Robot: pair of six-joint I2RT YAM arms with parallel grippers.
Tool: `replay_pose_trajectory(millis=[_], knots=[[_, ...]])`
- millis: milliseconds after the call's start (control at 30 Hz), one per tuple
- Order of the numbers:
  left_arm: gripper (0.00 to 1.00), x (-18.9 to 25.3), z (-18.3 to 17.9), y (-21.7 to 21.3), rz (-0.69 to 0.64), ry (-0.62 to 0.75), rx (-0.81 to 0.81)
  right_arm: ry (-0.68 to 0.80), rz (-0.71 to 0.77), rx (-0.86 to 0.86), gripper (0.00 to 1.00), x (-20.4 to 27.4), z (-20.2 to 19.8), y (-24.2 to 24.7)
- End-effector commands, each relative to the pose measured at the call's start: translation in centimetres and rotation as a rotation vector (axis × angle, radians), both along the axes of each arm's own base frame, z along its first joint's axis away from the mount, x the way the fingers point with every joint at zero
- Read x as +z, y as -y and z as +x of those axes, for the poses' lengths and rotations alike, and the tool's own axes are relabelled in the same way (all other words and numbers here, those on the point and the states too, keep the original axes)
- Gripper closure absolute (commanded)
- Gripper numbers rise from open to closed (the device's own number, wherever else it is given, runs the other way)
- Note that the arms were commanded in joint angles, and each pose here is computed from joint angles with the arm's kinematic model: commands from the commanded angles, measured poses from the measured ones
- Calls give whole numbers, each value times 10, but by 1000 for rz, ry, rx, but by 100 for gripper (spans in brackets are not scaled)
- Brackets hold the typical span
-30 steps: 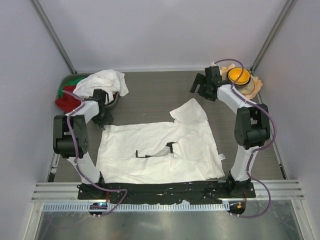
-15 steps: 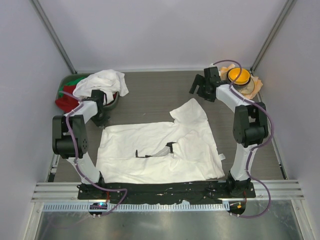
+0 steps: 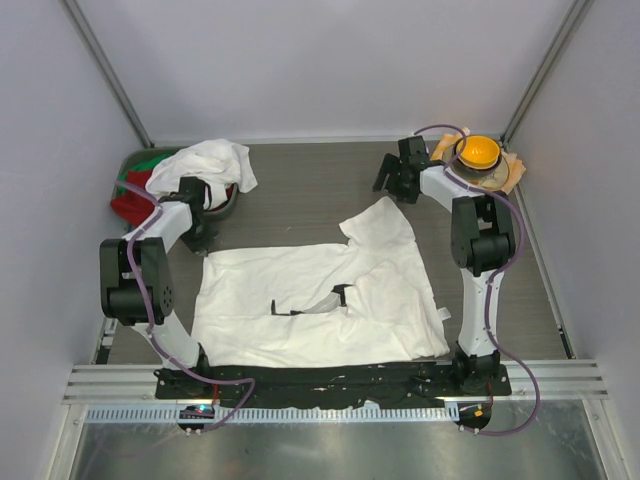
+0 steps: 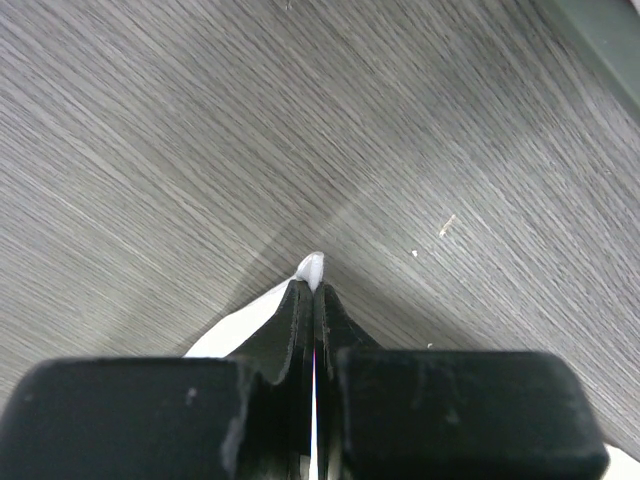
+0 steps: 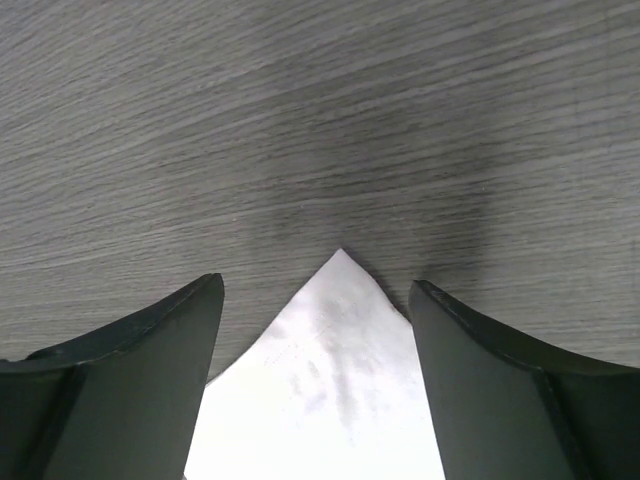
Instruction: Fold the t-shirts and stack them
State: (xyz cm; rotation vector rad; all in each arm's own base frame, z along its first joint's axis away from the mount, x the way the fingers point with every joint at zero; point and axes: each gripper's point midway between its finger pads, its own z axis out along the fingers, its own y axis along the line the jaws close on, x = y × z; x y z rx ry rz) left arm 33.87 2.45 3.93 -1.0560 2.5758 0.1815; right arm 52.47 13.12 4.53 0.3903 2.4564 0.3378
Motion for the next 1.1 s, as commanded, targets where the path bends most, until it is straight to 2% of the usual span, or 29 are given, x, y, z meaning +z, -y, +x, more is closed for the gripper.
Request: replay_pose_trajectory(millis=[0,267,400,500,1067], knots=[[100,23,10,-3,8,60,11,-1,-11,8,23,-2,0,0],[100,23,9,-3,10,56,14,-46,-86,-22,32,-18,-23,18],[100,23,8,-4,9,55,17,-58,-109,-29,40,-21,-31,23],[100,23,8,-5,13,56,18,-67,-116,-33,42,-24,-34,26],[100,23,4,-12,13,44,36,-124,-16,-1,55,-54,-39,5]])
